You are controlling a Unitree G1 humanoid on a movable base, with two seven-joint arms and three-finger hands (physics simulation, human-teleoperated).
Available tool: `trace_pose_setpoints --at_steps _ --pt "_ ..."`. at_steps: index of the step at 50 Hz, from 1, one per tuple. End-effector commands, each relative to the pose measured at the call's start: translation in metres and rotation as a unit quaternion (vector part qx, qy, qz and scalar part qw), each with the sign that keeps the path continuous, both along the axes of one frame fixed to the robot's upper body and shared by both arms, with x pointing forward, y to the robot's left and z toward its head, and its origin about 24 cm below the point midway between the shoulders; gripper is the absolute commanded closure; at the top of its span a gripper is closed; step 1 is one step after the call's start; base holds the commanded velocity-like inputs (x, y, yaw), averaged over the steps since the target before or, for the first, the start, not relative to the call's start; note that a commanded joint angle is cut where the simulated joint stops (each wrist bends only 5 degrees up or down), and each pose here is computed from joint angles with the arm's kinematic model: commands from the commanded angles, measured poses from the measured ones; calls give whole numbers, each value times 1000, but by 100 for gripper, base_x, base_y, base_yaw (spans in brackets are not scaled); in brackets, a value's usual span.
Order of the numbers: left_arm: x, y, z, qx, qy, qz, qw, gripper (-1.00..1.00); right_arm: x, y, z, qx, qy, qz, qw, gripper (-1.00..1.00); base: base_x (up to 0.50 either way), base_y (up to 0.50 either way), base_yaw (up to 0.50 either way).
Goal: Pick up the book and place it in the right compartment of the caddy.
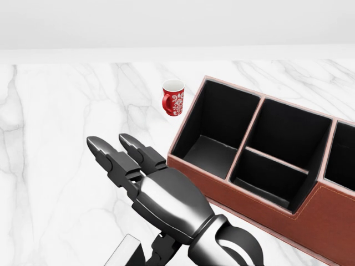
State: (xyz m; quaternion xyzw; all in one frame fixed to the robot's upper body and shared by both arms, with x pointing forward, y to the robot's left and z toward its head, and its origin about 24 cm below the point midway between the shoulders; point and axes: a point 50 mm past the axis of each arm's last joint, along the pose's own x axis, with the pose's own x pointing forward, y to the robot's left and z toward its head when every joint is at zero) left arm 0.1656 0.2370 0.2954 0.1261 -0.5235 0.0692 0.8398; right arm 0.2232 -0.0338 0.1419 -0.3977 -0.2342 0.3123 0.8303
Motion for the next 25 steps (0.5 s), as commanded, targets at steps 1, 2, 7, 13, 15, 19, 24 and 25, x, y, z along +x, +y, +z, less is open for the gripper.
trace_pose_setpoints --at_steps 1,2,7,13,15,19,24,25 --pt "-5 3 6 5 -14 1 1000 -100 -1 7 -9 -8 14 3 1000 -100 0 0 0" --pt "-5 4 7 6 -14 2 1000 -100 -1 7 -11 -9 15 2 1000 -100 0 0 0" --pt "-6 6 9 4 -18 3 1000 -100 -1 9 -15 -12 22 3 1000 -100 0 0 0" --pt "-6 5 9 2 -21 0 1000 -100 -2 11 -17 -17 25 5 1000 -100 0 0 0" --pt "-8 5 11 2 -26 -1 1000 -100 -2 12 -18 -18 27 5 999 -100 0 0 0" --pt "-6 6 10 -1 -22 -1 1000 -100 -2 12 -20 -22 29 4 999 -100 0 0 0" --pt "-6 7 10 -3 -22 -1 1000 -100 -1 13 -26 -28 37 2 999 -100 0 0 0" --pt "-6 7 10 -3 -21 -1 1000 -100 -1 14 -27 -29 38 2 999 -100 0 0 0"
